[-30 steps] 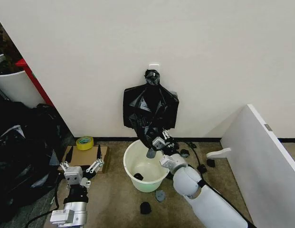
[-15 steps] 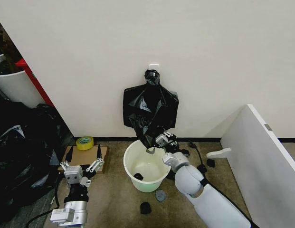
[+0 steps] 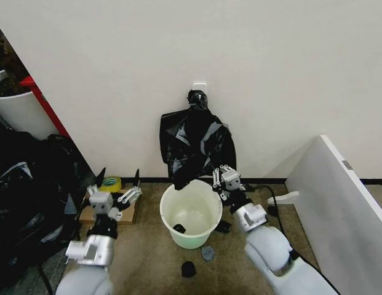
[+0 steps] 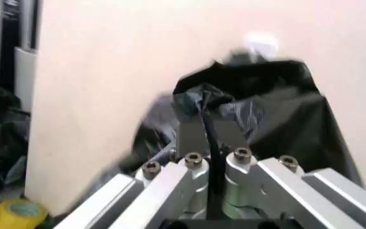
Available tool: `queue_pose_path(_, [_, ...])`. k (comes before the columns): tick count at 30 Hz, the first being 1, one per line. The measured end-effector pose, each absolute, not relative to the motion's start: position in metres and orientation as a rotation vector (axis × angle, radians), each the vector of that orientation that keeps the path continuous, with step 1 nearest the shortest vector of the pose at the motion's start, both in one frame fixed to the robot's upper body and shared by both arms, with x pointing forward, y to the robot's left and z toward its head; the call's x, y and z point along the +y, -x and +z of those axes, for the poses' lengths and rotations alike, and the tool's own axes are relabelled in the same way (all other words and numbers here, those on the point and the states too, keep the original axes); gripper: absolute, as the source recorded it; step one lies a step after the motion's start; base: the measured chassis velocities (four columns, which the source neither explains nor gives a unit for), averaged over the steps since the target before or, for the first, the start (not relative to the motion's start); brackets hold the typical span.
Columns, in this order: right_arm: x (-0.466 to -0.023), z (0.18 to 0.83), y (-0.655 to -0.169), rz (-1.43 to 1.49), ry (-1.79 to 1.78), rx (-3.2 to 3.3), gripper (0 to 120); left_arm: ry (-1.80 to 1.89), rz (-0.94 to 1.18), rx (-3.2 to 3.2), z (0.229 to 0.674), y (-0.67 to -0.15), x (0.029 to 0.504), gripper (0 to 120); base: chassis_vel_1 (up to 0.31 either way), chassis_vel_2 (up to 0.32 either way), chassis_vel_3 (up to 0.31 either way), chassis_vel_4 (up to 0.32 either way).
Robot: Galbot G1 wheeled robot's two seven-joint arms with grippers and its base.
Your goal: Place the garbage bag over the trash bin.
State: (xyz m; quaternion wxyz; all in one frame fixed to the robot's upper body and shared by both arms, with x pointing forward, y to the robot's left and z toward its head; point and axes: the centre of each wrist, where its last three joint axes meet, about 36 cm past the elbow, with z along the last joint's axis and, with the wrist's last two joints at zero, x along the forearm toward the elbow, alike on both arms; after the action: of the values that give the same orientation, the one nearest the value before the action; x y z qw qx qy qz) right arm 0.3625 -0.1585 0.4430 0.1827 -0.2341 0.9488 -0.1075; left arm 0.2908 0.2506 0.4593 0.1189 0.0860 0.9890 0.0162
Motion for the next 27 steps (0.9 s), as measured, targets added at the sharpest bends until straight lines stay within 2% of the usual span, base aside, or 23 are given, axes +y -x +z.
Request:
queue_pose_path(5, [-0.149, 0.438, -0.365, -0.327, 0.69, 2.642, 0, -0.409, 0.111, 2.882, 0.474, -0.313, 0.257, 98, 0.0, 0.0, 0.0, 0.0])
queue_pose_path(18, [-0.145, 0.441, -0.358, -0.359, 0.673, 2.623, 0, -0.803, 0.408, 2.84, 0.485, -0.416, 0.246, 98, 0.0, 0.0, 0.0, 0.0])
queue_pose_path(27, [-0.154, 0.446, -0.361, -0.382, 0.635, 2.618, 0, -0.913, 0.693, 2.743, 0.498, -0.439, 0.239, 97, 0.0, 0.0, 0.0, 0.0])
